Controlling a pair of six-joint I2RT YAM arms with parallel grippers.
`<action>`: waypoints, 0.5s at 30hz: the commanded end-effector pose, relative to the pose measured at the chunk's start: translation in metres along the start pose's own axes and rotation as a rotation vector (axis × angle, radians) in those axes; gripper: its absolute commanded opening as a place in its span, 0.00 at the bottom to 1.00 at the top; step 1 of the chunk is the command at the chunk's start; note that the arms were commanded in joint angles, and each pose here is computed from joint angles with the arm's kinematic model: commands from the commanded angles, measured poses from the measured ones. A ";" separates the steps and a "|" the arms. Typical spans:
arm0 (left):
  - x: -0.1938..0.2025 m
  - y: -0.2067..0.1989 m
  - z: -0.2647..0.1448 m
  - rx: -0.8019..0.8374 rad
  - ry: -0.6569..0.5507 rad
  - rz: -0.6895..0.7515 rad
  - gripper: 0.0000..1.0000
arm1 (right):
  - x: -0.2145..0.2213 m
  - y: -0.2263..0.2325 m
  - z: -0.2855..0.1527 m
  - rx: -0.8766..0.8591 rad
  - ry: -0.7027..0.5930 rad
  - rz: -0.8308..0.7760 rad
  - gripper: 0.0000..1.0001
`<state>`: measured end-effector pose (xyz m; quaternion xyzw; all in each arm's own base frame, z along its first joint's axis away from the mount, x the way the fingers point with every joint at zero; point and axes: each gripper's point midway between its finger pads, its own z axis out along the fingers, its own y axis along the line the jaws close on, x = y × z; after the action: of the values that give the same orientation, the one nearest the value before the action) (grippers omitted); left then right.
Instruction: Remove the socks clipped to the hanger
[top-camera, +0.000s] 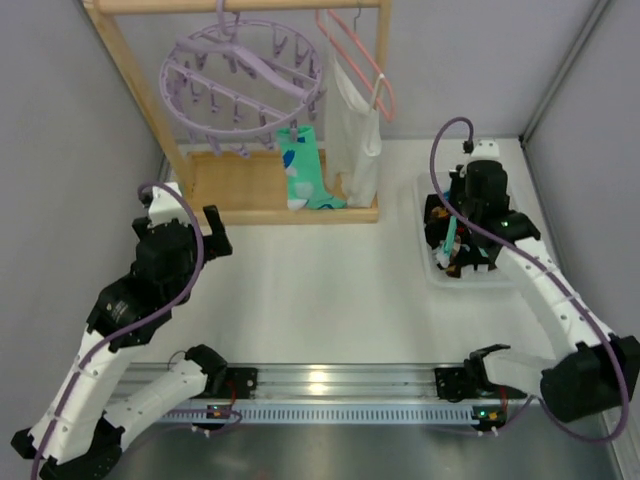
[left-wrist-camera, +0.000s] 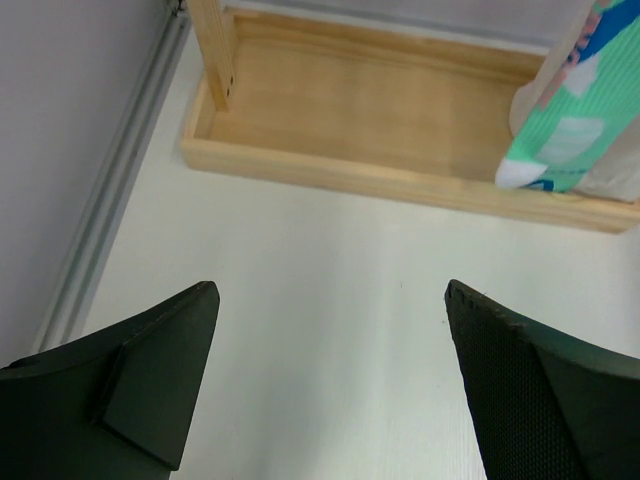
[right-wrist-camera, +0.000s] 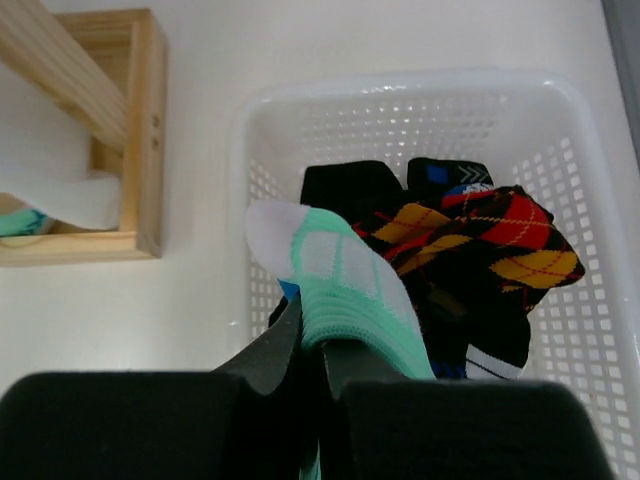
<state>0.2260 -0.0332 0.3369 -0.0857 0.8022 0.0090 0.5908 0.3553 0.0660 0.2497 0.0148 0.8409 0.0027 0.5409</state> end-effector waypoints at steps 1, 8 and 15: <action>0.024 -0.005 0.004 0.055 -0.021 -0.056 0.98 | 0.006 -0.016 0.049 -0.040 0.084 0.059 0.00; 0.053 0.002 -0.002 0.095 -0.033 -0.122 0.98 | 0.087 -0.051 0.143 -0.035 0.375 0.244 0.00; 0.047 0.014 -0.015 0.100 -0.092 -0.176 0.98 | 0.144 -0.061 0.160 -0.056 0.454 0.400 0.15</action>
<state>0.1919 -0.0239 0.2834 -0.1067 0.7833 -0.0566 0.6098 0.4480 0.0058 0.0684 0.1424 0.9203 0.1014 0.3499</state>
